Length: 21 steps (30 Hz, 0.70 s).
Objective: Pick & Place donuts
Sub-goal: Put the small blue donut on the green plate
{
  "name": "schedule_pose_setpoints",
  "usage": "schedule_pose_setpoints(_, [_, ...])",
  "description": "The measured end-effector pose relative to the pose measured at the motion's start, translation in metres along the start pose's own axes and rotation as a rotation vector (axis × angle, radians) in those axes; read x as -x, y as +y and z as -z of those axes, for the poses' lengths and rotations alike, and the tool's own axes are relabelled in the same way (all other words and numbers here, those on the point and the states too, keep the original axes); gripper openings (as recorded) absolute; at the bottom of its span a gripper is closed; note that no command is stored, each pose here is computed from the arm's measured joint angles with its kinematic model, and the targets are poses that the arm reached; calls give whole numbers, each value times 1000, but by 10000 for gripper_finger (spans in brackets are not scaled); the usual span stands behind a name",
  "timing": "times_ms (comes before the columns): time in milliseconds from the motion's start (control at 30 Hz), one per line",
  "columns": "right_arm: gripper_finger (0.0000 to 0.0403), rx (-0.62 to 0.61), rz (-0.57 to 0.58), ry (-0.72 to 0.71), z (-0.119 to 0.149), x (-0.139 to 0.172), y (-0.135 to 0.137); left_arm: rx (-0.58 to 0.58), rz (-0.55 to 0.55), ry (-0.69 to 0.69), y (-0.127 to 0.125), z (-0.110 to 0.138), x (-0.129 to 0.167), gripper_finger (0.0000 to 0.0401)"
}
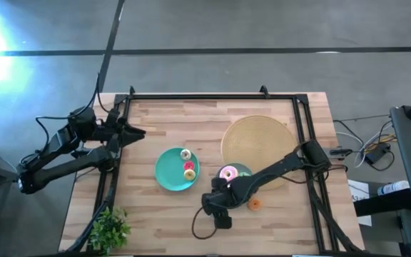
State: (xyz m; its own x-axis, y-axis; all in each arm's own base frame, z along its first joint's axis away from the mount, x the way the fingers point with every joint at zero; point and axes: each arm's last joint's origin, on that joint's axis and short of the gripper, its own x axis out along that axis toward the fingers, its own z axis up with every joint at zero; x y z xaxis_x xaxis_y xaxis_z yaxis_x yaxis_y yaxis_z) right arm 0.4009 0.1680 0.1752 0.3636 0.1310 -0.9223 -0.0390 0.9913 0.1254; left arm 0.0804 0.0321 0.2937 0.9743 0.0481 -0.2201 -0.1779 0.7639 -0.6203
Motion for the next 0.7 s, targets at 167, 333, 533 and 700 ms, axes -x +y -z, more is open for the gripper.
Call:
schedule_pose_setpoints(167, [210,56,-11,-13,-3,-1,2,1,-1,1,0,0,0,119])
schedule_pose_setpoints(333, [229,98,-11,-34,-4,-1,2,2,-2,3,0,0,0,119])
schedule_pose_setpoints(533, [238,101,-16,-35,0,-8,0,2,-1,4,0,0,0,119])
schedule_pose_setpoints(700, [233,93,-4,-23,5,-13,-2,3,0,6,0,1,0,119])
